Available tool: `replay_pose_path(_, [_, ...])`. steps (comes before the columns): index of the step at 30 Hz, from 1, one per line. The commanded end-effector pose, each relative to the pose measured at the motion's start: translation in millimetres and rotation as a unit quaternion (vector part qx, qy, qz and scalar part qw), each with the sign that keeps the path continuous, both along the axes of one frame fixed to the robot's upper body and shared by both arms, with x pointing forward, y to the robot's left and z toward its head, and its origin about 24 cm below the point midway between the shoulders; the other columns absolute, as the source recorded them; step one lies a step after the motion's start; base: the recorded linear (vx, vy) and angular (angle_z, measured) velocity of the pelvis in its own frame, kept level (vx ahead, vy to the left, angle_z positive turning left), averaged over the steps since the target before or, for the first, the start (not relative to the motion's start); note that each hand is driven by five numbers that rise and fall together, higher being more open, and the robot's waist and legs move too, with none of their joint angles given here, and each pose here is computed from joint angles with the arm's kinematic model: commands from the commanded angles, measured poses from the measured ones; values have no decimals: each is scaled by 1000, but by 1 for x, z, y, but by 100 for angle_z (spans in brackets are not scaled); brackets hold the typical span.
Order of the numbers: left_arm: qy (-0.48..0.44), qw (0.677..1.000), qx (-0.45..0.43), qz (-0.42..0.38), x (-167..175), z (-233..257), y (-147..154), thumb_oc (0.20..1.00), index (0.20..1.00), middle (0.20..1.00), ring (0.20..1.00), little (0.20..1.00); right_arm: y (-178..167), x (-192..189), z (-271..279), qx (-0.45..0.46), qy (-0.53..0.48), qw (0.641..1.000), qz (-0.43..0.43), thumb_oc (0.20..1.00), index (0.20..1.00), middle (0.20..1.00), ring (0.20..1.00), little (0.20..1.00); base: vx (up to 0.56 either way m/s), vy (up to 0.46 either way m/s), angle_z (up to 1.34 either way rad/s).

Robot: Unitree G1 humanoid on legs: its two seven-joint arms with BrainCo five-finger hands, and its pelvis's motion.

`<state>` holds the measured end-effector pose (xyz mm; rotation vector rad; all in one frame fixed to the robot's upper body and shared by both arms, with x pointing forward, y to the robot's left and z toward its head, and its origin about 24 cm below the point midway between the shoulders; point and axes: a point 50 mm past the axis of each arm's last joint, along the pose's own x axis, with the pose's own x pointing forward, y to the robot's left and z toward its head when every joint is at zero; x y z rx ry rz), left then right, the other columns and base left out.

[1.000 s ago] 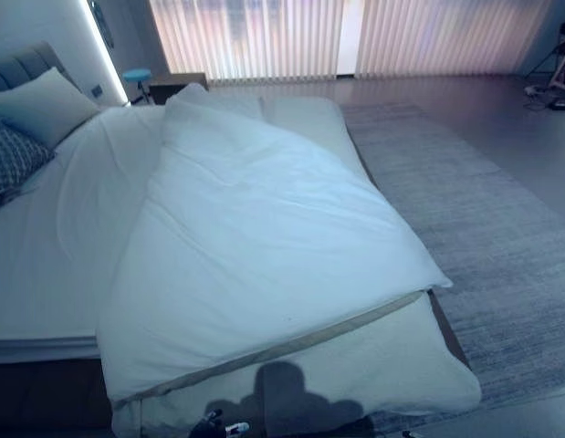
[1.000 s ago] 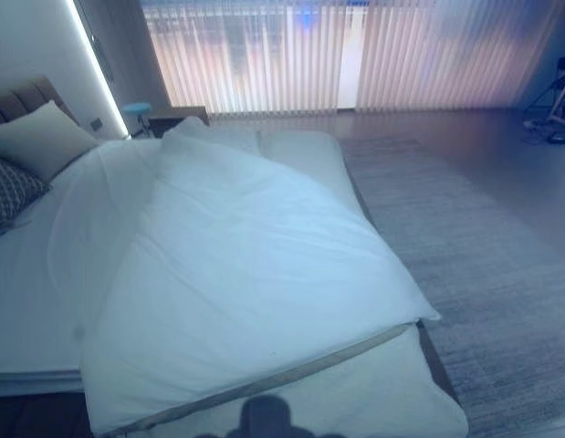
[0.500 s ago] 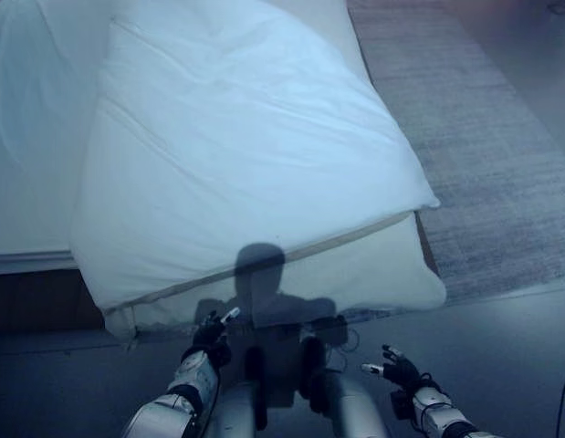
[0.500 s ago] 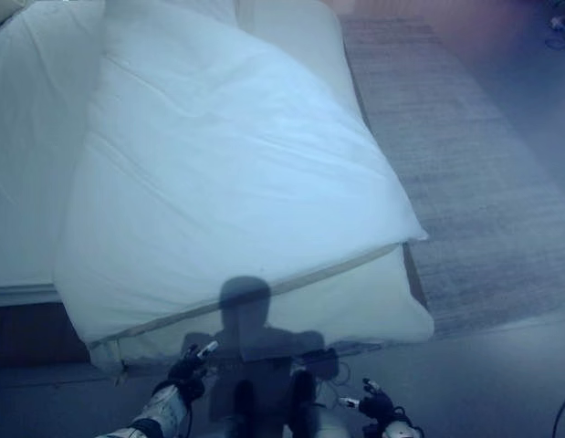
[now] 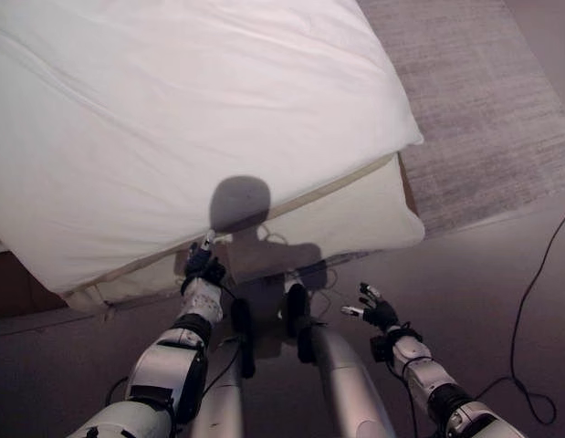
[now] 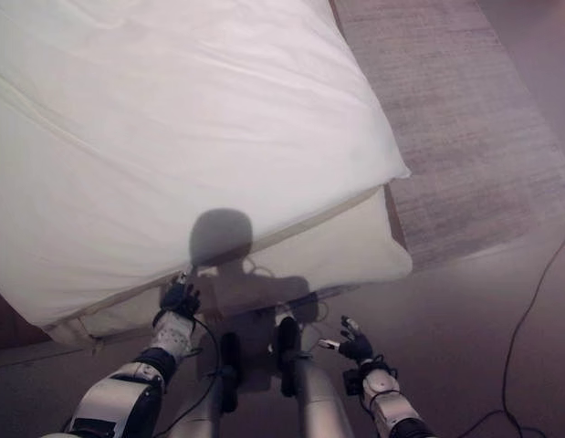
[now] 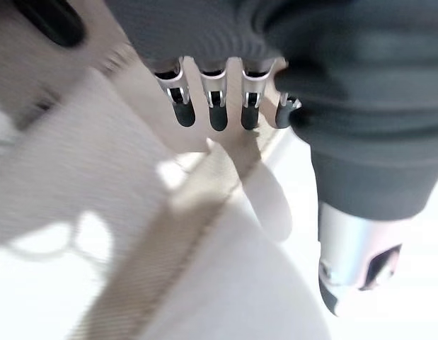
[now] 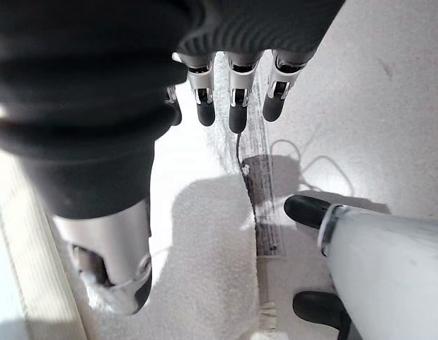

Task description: Make the bed

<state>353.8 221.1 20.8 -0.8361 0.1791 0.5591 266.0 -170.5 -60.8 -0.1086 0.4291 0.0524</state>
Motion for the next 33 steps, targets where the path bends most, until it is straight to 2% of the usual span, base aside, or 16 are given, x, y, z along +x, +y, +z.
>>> replay_pose_path(1, [-12, 999, -11, 35, 2, 6, 4, 1000, 1000, 1000, 1000, 1000, -9, -10, 1, 0, -18, 1000, -2, 1000, 1000, 1000, 1000, 1000, 35, 21, -4])
replay_pose_path(4, [-70, 995, -22, 68, 18, 42, 13, 1000, 1000, 1000, 1000, 1000, -7, -10, 5, 8, -31, 999, 2, 1000, 1000, 1000, 1000, 1000, 23, 20, -1])
replay_pose_path(13, [-133, 985, -30, 108, 29, 81, 27, 1000, 1000, 1000, 1000, 1000, -6, -18, 0, 7, -26, 1000, 13, 1000, 1000, 1000, 1000, 1000, 2, 0, -1])
replay_pose_path(14, [-135, 983, -32, 125, 27, 84, 34, 859, 859, 859, 859, 859, -5, -20, -1, 6, -24, 1000, 17, 1000, 1000, 1000, 1000, 1000, 0, 0, 0])
replay_pose_path(16, [-133, 982, -32, 132, 28, 87, 36, 200, 200, 200, 200, 200, -5, -21, -1, 5, -24, 1000, 18, 1000, 1000, 1000, 1000, 1000, 0, -13, -3])
replay_pose_path(24, [-156, 978, -35, 136, 30, 97, 30, 200, 200, 200, 200, 200, -3, -19, 2, 6, -33, 999, 20, 1000, 1000, 1000, 1000, 1000, 0, 0, 0])
replay_pose_path(33, [-279, 953, -81, 85, 23, 116, -32, 200, 200, 200, 200, 200, 13, -2, 26, 71, -87, 994, 2, 1000, 1000, 1000, 1000, 1000, -2, 0, 0])
